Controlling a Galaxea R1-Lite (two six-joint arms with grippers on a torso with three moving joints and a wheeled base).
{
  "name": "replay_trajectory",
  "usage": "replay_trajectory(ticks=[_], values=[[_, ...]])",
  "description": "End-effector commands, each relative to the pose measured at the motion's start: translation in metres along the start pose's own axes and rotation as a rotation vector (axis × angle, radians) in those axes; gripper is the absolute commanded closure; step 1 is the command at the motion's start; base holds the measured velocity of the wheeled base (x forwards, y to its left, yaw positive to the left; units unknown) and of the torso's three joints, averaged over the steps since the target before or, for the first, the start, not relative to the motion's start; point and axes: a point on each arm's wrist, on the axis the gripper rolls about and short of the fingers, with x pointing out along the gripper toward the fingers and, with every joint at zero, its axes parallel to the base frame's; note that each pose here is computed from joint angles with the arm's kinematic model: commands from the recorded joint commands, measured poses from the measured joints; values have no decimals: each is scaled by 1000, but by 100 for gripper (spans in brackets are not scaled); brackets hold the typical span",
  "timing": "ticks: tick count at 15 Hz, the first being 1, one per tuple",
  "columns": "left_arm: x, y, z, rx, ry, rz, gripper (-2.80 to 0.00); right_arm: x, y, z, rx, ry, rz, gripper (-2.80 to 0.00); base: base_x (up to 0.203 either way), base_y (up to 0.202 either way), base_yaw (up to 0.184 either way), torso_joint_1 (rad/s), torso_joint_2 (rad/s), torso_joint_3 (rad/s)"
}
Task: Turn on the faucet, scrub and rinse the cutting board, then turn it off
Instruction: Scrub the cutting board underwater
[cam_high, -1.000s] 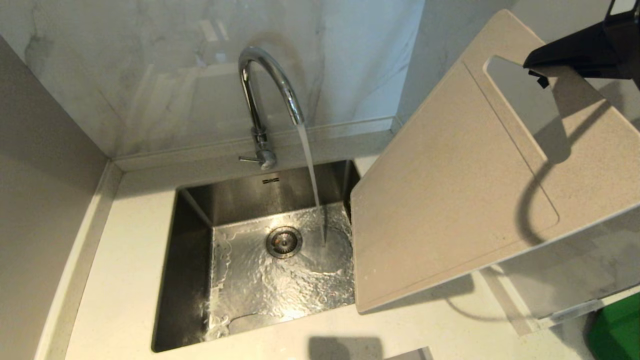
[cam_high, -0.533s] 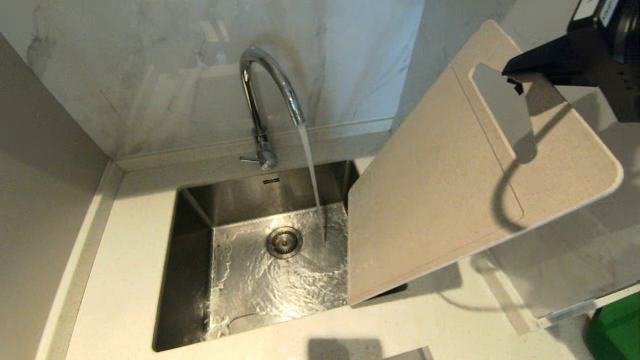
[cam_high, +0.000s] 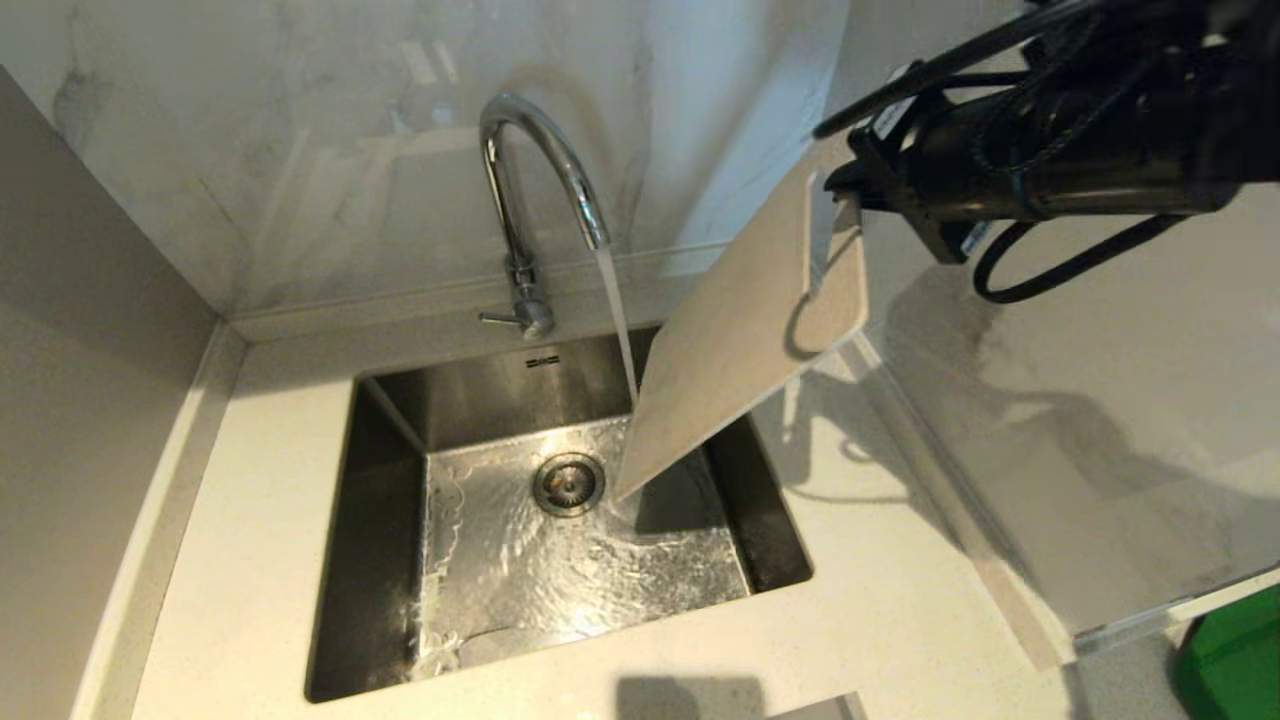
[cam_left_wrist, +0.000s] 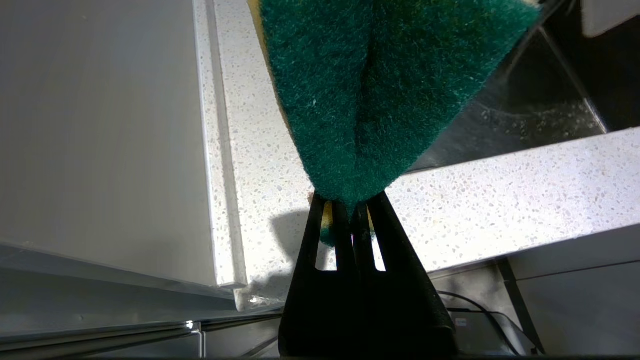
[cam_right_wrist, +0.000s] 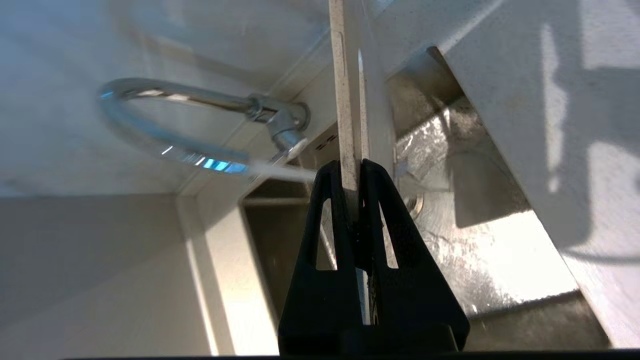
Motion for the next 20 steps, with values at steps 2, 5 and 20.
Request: replay_trajectory(ticks=[2, 5, 20], values=[[0, 0, 0, 0, 1, 0, 0, 63, -20, -22, 6, 53, -48, 0, 0, 0, 0, 0, 0, 0], [0, 0, 0, 0, 1, 0, 0, 75, -19, -23, 56, 57, 12, 0, 0, 0, 0, 0, 0, 0], [0, 0, 0, 2, 0, 0, 0, 36, 1, -3, 61, 100, 77, 0, 0, 0, 0, 0, 0, 0]])
